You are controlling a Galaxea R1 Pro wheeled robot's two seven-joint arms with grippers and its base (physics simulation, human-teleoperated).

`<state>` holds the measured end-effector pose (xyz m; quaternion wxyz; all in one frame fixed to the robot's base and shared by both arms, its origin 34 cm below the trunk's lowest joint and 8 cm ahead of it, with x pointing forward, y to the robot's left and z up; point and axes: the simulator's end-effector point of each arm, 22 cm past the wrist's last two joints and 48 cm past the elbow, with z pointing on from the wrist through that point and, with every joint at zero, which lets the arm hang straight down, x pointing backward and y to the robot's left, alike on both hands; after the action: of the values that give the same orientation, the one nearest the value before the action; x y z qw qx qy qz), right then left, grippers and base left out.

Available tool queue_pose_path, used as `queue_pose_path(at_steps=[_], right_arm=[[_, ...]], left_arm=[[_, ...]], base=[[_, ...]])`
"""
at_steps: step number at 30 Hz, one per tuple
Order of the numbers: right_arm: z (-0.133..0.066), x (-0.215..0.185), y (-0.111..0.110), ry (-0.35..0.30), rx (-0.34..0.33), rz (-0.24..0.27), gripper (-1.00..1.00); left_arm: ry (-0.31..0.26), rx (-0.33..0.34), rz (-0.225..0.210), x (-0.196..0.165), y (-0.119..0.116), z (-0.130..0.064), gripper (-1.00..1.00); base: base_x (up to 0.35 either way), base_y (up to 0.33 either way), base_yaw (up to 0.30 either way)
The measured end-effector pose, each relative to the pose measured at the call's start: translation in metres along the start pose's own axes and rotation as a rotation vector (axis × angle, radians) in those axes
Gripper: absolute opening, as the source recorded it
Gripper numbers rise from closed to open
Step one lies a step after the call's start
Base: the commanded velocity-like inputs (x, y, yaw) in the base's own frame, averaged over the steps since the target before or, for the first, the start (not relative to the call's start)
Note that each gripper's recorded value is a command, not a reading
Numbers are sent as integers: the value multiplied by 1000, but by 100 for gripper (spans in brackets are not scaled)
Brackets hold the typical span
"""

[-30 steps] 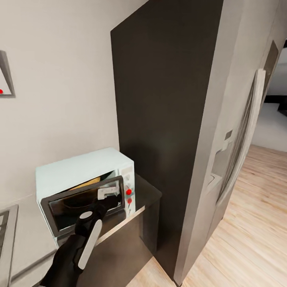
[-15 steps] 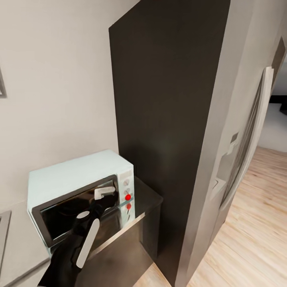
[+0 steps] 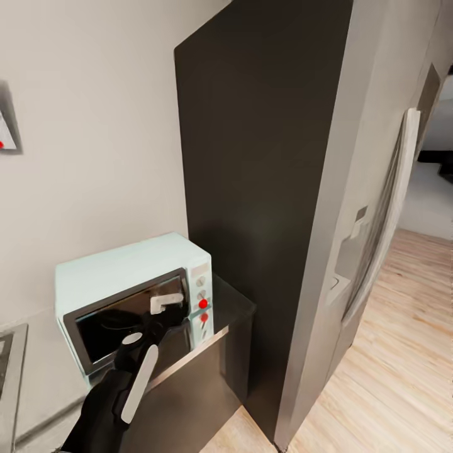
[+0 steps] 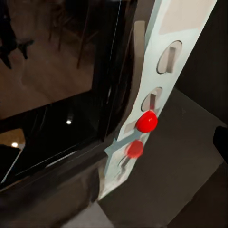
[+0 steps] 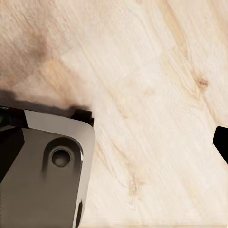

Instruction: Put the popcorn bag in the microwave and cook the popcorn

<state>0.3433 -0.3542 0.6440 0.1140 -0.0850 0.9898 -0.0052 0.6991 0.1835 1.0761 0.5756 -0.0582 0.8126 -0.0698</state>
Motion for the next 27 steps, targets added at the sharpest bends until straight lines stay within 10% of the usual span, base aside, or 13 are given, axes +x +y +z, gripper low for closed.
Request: queue_pose_path(at_steps=[10, 17, 23, 27], right_arm=[[0, -1, -2, -3, 8, -1, 100], [0, -1, -3, -2, 14, 0, 100], [0, 0, -1, 2, 12, -6, 100], [0, 0, -1, 3, 12, -8, 100]], left_arm=[[4, -63, -2, 2, 7, -1, 100], [38, 27, 68, 22, -41, -2, 100], [311, 103, 161, 155, -93, -1, 100], [711, 22, 78, 332, -47, -39, 100]], base=[[-346, 0, 0], [-346, 0, 0], [-346, 0, 0], [-346, 0, 0]])
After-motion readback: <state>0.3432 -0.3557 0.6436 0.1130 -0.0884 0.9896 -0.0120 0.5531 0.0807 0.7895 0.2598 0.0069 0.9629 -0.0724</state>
